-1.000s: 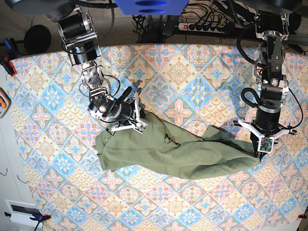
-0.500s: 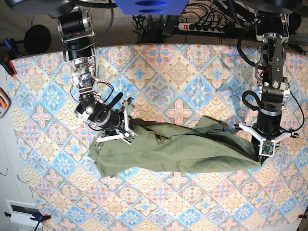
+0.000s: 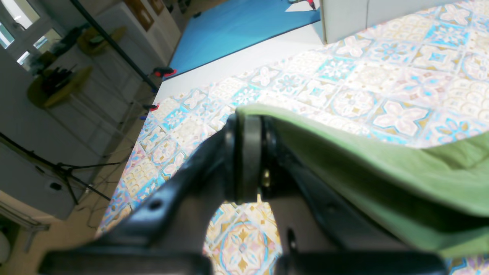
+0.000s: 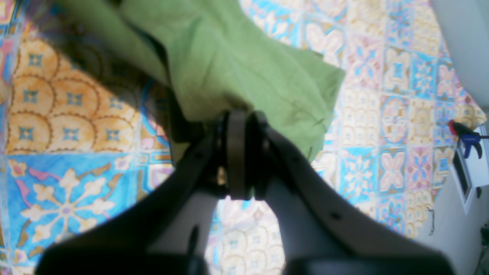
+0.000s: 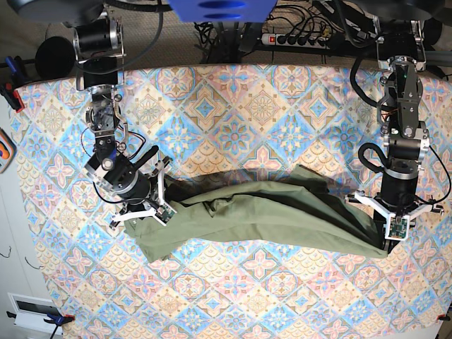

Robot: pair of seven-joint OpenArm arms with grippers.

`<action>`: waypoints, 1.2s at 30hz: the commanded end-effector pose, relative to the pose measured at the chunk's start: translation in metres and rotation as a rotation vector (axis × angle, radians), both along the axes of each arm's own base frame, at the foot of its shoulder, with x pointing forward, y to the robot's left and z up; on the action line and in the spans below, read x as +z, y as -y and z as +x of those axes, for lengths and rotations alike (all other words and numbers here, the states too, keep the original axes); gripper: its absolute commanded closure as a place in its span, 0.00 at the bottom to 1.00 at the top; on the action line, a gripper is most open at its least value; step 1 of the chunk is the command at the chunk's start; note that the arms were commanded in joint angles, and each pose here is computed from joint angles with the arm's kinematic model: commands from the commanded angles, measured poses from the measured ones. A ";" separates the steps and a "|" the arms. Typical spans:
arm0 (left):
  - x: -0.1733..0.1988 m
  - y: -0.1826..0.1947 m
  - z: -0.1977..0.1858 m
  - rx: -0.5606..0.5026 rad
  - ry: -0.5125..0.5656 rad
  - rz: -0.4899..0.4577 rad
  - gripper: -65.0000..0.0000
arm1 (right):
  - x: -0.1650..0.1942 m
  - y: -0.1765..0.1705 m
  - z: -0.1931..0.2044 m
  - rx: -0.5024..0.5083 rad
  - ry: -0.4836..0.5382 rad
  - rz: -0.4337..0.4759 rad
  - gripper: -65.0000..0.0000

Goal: Layout the t-shirt on the table in an organized manner, then fold the t-shirt properly
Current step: 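Pull the shirt taut between both grippers, right gripper drawing outward, then lift the shirt with both grippers and shake it in the air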

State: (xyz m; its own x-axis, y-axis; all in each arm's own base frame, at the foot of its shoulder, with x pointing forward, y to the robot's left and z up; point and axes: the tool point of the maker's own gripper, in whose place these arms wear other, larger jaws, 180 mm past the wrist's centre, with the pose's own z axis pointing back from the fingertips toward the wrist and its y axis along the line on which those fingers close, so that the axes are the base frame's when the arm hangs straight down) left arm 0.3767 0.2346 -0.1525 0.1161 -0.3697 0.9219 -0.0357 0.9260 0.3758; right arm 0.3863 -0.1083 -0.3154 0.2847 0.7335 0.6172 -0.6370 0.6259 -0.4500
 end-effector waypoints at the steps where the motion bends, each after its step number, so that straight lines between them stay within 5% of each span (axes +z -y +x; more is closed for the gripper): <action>1: 0.022 -0.003 0.002 0.001 0.070 0.022 1.00 | 0.026 0.005 0.013 -0.013 0.077 0.018 0.98; 15: 0.024 -0.006 0.001 0.002 0.070 0.042 1.00 | 0.043 0.071 0.010 -0.231 0.062 -0.045 0.99; 24: 0.024 -0.004 0.002 -0.001 0.070 0.042 1.00 | 0.046 0.077 0.002 -0.236 -0.033 0.202 0.99; 36: 0.026 -0.005 0.002 0.000 0.075 0.040 1.00 | 0.051 0.105 0.011 -0.304 0.019 0.150 0.99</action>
